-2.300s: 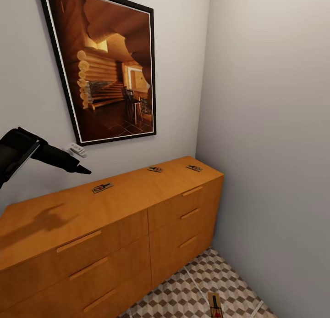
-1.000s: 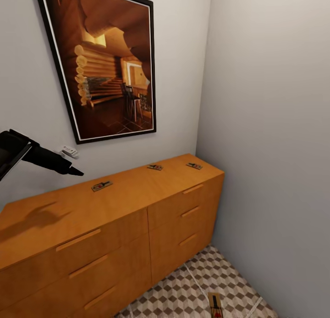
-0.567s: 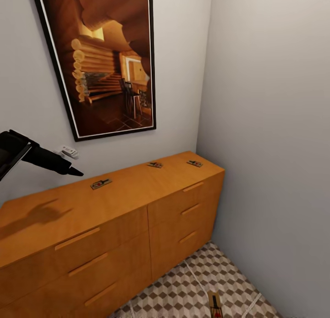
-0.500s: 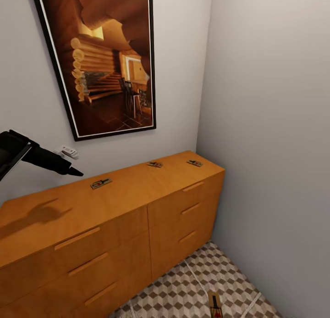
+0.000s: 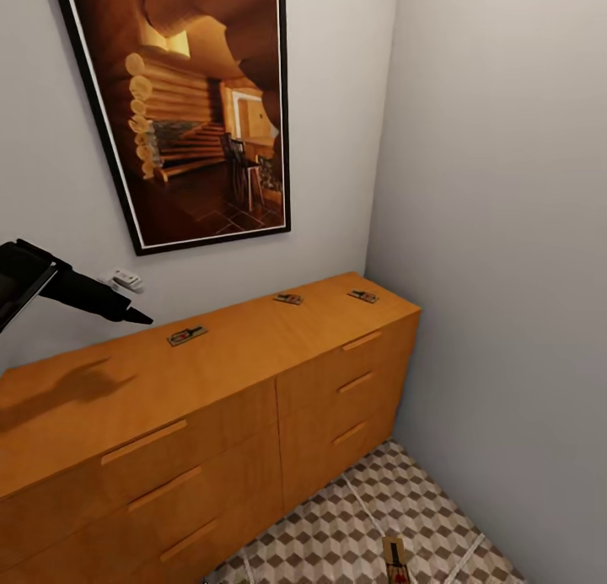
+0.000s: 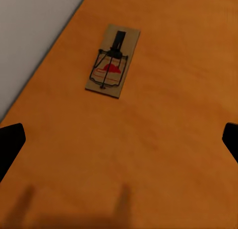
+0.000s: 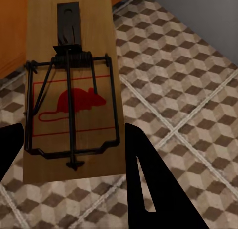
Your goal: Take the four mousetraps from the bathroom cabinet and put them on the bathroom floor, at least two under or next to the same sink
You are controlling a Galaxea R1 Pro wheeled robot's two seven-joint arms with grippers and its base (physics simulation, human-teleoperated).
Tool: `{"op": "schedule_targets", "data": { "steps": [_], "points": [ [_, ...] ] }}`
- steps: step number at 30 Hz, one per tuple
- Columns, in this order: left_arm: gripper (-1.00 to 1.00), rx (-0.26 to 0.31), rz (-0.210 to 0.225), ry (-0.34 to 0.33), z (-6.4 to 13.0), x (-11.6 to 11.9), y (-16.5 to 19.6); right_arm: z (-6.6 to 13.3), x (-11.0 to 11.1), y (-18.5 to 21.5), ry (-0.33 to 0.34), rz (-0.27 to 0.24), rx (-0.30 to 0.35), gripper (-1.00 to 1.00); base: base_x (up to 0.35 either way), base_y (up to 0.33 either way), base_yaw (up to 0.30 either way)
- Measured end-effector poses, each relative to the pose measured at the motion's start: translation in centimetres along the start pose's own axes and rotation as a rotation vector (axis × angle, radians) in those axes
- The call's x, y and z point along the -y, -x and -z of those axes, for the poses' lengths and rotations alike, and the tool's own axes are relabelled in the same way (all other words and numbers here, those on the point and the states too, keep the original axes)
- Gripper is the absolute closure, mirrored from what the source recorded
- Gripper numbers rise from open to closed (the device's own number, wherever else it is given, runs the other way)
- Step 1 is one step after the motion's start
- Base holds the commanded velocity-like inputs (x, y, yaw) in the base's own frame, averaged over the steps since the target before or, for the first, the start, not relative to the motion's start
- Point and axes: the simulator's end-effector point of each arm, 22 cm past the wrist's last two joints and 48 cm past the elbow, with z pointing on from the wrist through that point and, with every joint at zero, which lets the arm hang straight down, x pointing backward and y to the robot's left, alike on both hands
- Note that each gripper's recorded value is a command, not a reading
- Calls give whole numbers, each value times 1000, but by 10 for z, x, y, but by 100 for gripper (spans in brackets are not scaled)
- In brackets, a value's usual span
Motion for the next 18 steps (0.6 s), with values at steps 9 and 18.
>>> {"op": "schedule_targets", "data": {
  "steps": [9, 18],
  "points": [
    [-100, -24, 21, -5, -11, -5, -9, 0, 1, -6, -2, 2, -14, 100, 4, 2, 0],
    [-100, -42, 31, -11, -21, -7, -16, 0, 1, -13, -3, 4, -28, 100, 74, 20, 0]
  ]
}}
